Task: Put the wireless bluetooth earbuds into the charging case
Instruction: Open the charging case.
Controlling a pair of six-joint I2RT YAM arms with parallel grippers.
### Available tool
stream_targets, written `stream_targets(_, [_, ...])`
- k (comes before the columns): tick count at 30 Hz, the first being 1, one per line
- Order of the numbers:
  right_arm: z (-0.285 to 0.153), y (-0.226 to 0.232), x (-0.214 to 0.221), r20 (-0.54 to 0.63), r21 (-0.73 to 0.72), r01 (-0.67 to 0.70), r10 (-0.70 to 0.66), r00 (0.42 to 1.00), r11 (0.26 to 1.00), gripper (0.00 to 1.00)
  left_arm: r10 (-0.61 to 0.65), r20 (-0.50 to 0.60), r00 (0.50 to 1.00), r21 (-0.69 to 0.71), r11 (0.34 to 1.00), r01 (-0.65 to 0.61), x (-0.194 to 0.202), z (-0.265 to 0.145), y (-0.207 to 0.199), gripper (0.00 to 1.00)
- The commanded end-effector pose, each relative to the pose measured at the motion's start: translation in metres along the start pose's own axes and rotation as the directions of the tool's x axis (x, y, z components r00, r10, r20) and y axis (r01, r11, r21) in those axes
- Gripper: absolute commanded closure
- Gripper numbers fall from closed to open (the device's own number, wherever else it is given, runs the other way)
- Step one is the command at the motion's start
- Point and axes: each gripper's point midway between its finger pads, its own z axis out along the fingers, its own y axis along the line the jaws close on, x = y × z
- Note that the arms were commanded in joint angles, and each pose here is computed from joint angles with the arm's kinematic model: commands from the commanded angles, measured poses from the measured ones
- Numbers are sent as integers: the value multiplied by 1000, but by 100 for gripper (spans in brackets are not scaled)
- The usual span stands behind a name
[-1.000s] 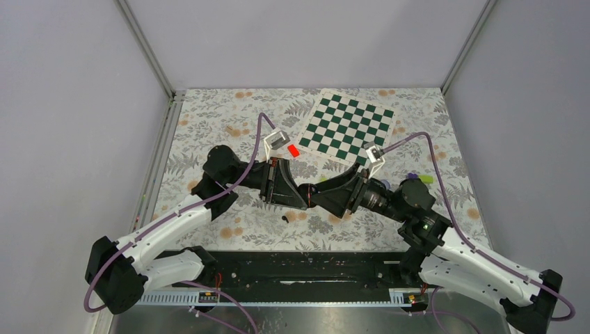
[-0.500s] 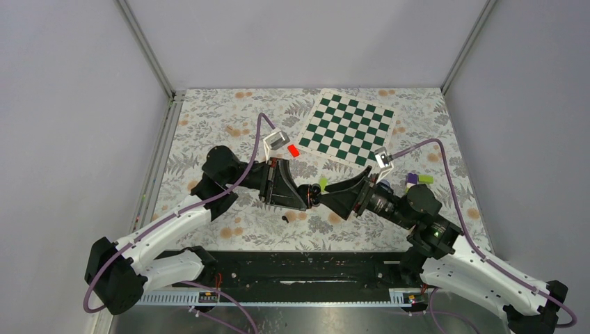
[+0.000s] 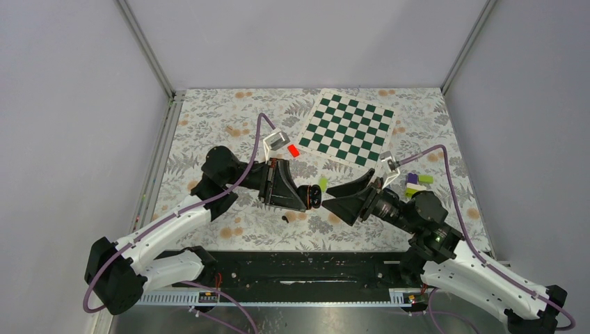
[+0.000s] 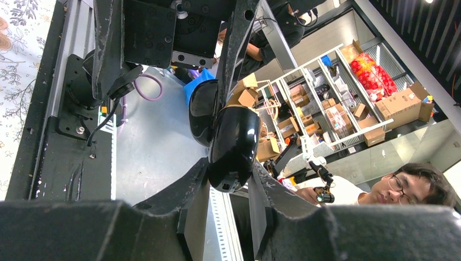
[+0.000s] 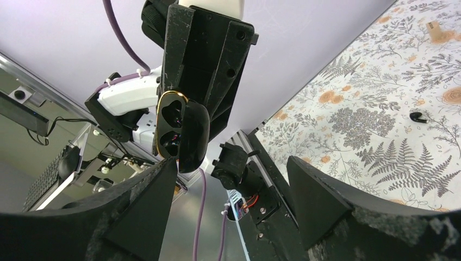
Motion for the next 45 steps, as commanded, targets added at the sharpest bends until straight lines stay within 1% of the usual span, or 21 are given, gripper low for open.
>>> stream_targets(1, [1, 17, -9, 24, -75, 20, -18, 1000, 997, 19, 108, -21, 994, 64, 992, -107, -4, 0, -25, 100])
stream_targets(6, [2, 27, -9, 23, -127, 9, -6, 1000, 992, 18, 102, -26, 994, 93, 991, -99, -3, 0, -28, 100])
stream_targets(8, [1, 32, -12, 37, -150, 9, -3, 999, 989, 18, 101, -27, 995, 92, 991, -98, -4, 0, -28, 100])
stream_targets(12, [3, 37, -11, 20, -179, -1, 4, 1000, 984, 17, 101, -26, 995, 88, 991, -98, -4, 1, -27, 100])
stream_targets(16, [9, 33, -8, 8, -169, -12, 14, 1000, 985, 17, 99, -24, 995, 86, 992, -96, -5, 1, -25, 100])
stream_targets(20, [13, 38, -10, 10, -193, -15, 17, 1000, 981, 18, 99, -25, 995, 86, 992, -96, -5, 1, -25, 100])
stream_targets(26, [13, 42, -16, 22, -198, -2, 6, 1000, 980, 25, 97, -24, 995, 83, 992, -95, -4, 1, -24, 100])
stream_targets(33, [16, 57, -17, -10, -257, -31, 30, 1000, 966, 37, 94, -31, 995, 54, 994, -92, -2, 0, -17, 100])
stream_targets(40, [14, 64, -21, 0, -294, -31, 33, 999, 955, 40, 99, -38, 994, 51, 994, -97, 1, -1, -17, 100])
stream_targets(45, [13, 62, -23, 13, -289, -35, 41, 999, 957, 42, 100, -39, 994, 46, 994, -98, 2, -1, -16, 100])
